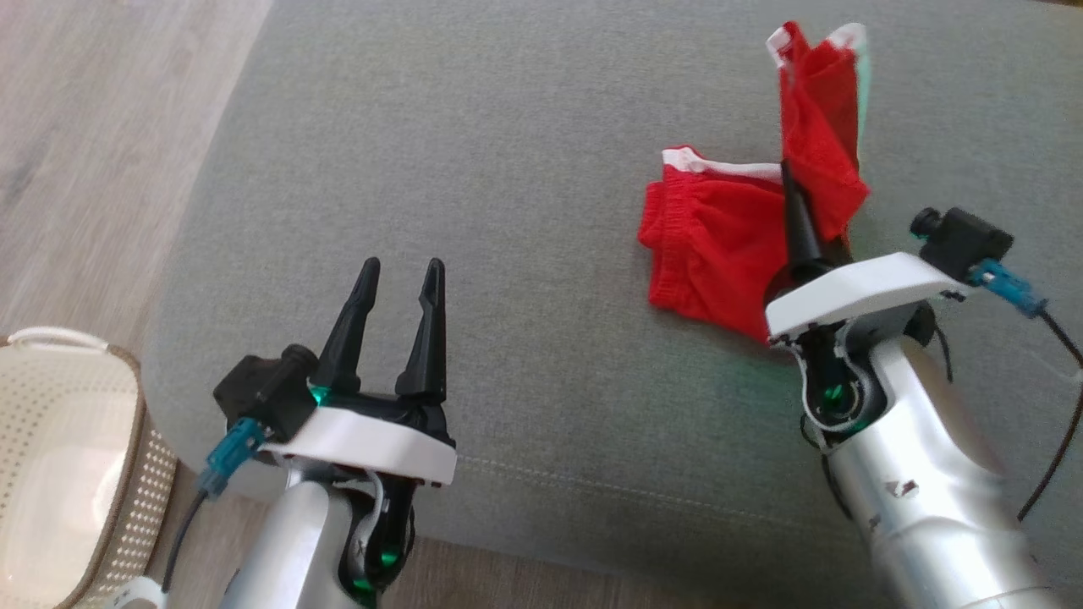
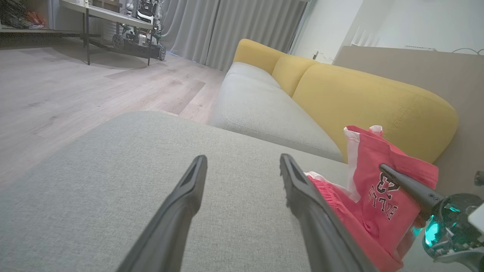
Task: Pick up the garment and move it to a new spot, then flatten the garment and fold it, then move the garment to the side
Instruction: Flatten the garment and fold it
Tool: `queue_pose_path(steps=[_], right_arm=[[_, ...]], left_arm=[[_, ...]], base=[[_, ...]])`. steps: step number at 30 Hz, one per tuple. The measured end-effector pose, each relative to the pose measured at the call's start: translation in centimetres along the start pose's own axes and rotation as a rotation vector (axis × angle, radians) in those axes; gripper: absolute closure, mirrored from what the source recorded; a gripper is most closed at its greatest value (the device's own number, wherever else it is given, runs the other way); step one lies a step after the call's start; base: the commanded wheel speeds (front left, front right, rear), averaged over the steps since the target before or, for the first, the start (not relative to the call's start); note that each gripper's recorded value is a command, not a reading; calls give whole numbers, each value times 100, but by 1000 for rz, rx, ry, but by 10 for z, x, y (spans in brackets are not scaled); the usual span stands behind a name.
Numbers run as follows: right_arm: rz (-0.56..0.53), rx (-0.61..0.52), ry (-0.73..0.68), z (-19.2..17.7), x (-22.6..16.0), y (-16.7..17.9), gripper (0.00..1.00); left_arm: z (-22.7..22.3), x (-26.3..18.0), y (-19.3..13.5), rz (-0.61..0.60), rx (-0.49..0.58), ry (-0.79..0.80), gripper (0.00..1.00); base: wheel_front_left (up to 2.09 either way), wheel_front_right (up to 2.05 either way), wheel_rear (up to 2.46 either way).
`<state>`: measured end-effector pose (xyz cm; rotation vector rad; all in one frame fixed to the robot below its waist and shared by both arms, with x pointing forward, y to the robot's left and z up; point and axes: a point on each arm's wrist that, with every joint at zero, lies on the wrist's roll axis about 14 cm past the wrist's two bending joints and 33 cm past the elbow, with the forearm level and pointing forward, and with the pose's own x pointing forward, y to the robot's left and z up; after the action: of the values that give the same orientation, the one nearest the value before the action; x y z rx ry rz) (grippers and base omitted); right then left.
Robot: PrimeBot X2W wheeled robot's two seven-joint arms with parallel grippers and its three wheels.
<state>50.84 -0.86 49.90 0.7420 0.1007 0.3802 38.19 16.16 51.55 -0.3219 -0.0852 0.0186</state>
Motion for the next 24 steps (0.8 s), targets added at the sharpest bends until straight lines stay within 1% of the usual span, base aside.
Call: queue_pose_path(steps=[6,9,13,14,15,20,24], right_arm=[[23,-16,100,-35,0,6,100],[36,-22,134,-47,0,9,100],[67,-45,215,-72,-7,17,100],[70,-55,239,-80,-10,17,57],[64,-62,255,-84,-12,15,0],[75,-85,287,-93,-16,15,0],[123,-118,307,-100,-18,26,0]], left_arm=[[-1,-4,9,30,8,5,0],[-1,-5,12,39,10,7,0],[-1,-6,14,45,12,9,0],[-1,-6,14,45,12,9,0],[-1,-6,14,44,12,9,0],[-2,-6,13,47,13,12,0],[-5,-6,11,43,12,18,0]], base=[[0,0,0],[0,0,0],[0,0,0],[0,0,0],[0,0,0],[0,0,0],[0,0,0]])
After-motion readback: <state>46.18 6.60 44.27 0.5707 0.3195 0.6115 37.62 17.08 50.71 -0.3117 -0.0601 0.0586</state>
